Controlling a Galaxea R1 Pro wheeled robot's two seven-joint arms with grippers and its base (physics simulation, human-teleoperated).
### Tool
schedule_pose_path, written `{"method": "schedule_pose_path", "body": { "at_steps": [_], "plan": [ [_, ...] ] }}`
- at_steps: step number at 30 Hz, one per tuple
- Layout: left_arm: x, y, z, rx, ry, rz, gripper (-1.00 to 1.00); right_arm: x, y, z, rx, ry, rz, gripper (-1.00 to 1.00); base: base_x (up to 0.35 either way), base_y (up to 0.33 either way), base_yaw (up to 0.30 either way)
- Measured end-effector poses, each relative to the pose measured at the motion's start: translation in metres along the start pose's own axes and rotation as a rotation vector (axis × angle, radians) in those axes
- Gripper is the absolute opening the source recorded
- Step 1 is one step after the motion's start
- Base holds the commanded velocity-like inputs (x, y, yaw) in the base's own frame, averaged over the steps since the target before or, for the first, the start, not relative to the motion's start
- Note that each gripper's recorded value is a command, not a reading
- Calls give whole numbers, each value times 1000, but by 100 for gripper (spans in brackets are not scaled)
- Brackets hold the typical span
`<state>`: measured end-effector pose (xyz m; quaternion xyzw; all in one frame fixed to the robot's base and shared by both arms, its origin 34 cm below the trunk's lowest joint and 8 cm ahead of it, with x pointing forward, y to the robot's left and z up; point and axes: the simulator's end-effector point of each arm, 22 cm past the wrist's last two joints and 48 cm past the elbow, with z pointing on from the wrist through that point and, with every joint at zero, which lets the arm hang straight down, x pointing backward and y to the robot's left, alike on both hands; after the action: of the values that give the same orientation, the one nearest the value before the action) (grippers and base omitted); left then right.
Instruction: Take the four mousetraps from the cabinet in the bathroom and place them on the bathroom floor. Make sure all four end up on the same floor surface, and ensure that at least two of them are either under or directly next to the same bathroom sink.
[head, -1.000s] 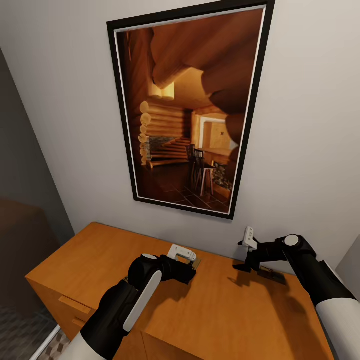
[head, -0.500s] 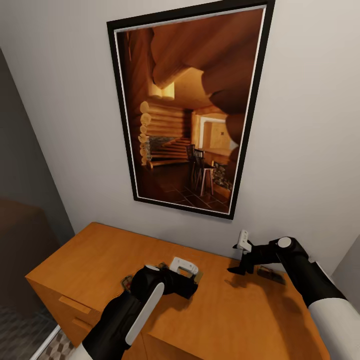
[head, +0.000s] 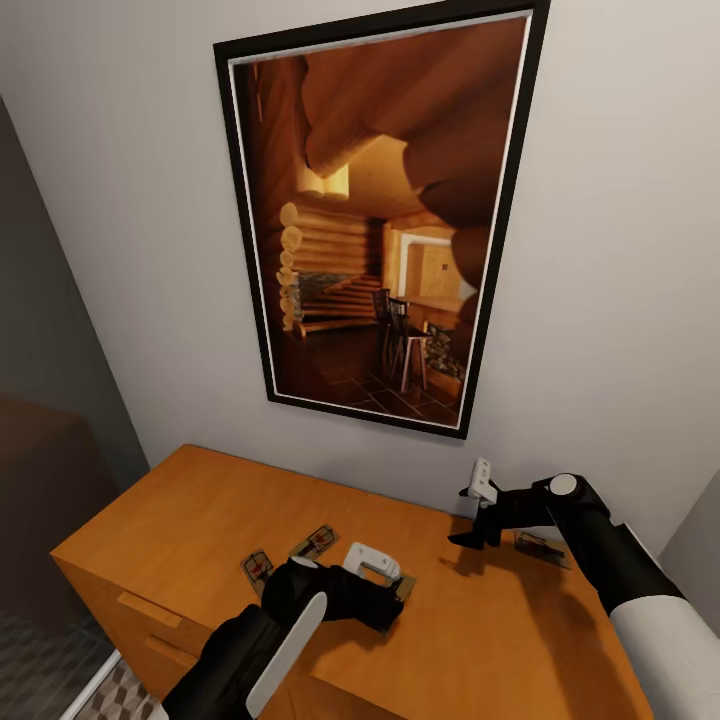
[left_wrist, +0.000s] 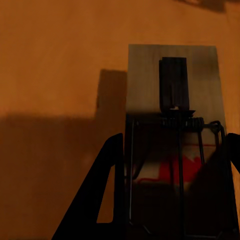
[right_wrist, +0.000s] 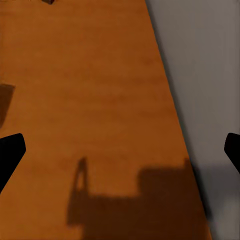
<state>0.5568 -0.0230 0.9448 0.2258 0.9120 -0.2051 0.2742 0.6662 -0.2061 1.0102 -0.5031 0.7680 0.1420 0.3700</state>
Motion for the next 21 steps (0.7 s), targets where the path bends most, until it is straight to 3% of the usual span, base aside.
{"method": "schedule_pose_path", "body": {
  "at_steps": [12, 19, 20, 21],
  "plan": [
    [14, 29, 5, 29, 5, -105, -100, 0, 0, 0, -1, 1, -1, 100, 0, 0, 0],
    [12, 14, 0, 56, 15, -66, -100, 0, 0, 0, 1, 0, 0, 100, 0, 0, 0],
    [-8, 14, -11, 19, -35, -32, -100, 0, 0, 0, 1, 0, 0, 100, 0, 0, 0],
    [-11, 15, -13, 6, -43, -26, -100, 0, 0, 0, 1, 0, 0, 100, 0, 0, 0]
  ]
}}
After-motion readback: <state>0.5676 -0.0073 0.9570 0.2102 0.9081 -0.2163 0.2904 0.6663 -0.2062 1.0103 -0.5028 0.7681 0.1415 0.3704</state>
